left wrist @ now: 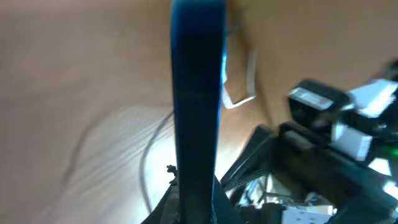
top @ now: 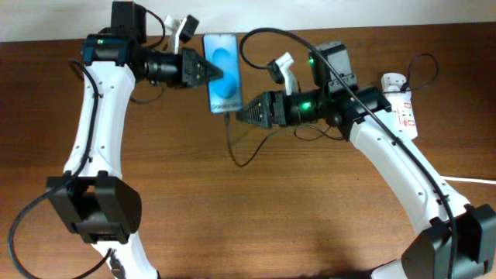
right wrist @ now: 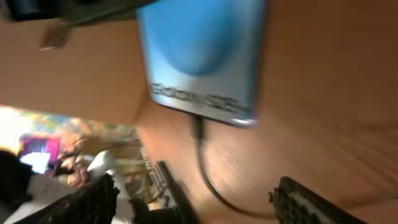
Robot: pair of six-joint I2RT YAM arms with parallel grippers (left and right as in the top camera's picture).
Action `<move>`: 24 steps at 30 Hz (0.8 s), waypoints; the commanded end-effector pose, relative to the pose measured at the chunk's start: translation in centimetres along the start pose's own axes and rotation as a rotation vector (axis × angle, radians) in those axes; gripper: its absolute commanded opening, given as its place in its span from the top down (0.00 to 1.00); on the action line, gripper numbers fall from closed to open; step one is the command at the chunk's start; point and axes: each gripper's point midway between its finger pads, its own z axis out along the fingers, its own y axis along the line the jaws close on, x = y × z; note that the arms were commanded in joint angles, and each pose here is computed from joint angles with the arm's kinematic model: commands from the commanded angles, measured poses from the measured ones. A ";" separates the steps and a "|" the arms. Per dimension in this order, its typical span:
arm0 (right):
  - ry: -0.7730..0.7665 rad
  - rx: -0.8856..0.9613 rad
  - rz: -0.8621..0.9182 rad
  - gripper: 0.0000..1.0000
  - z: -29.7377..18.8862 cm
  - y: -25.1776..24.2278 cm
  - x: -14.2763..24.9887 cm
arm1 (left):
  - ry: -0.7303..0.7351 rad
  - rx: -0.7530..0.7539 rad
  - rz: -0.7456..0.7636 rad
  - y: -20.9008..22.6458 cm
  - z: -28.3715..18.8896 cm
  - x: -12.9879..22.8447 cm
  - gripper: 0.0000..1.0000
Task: Plug charger to phone and switch on socket
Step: 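Lower the phone flat onto the table, release both grippers and withdraw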
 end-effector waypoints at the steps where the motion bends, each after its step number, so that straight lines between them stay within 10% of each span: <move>1: -0.035 0.215 0.044 0.11 -1.1 -3.3 0.1 | 0.074 -0.289 -0.043 4.8 0.0 1.9 1.00; 10: 0.049 0.488 0.163 0.01 -2.9 -8.0 3.7 | 0.381 -0.290 -0.316 10.3 8.8 10.9 1.00; 24: 0.093 0.504 0.160 0.01 -2.9 -8.4 4.6 | 0.394 -0.284 -0.402 15.1 13.3 12.1 1.00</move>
